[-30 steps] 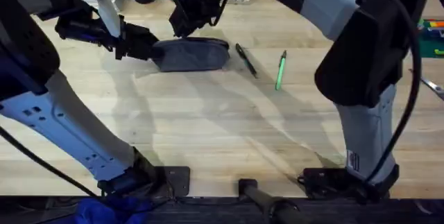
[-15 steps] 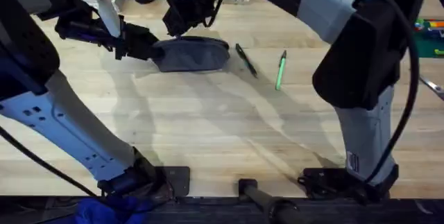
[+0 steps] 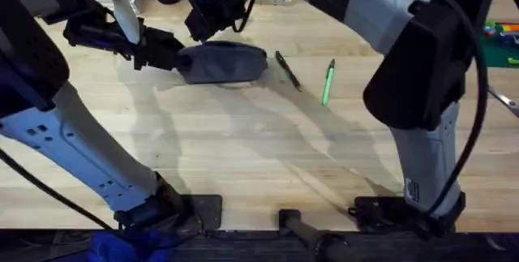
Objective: Unzip the bag, pick up the pens from the table one at a time and place them inside, then zip the bag closed.
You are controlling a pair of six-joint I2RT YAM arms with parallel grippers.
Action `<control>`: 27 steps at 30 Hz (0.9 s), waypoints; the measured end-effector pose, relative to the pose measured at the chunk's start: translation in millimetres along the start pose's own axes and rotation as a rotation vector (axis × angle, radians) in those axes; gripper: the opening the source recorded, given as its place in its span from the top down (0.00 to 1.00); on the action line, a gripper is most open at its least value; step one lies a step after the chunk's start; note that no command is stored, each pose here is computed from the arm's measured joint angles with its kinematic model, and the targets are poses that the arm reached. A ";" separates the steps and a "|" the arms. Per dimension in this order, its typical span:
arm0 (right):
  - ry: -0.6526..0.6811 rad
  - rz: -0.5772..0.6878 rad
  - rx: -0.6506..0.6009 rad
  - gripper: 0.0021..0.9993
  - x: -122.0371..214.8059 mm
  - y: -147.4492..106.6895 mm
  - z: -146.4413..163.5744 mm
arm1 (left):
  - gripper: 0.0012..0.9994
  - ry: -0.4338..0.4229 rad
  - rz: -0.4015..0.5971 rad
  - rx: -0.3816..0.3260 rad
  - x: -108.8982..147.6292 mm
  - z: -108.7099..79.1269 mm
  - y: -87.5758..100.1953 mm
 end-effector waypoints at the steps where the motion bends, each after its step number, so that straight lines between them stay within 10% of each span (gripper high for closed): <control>1: 0.002 -0.001 0.003 0.97 -0.4 -0.2 1.2 | 0.96 0.000 0.000 0.000 0.0 0.0 0.0; 27: 0.038 -0.007 0.045 0.97 -25.1 -4.2 15.5 | 0.96 -0.001 0.000 0.000 -0.1 -0.1 0.1</control>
Point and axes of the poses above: each hand's point on the last joint's axis, 136 mm out from that joint toward the fingers, its own x axis back along the fingers, its own z axis along the line the jaws close on, y = z × x, the point moved 10 cm from there along x, back along the fingers, and after that the axes turned 11 degrees about -x, right-handed, at the moved point
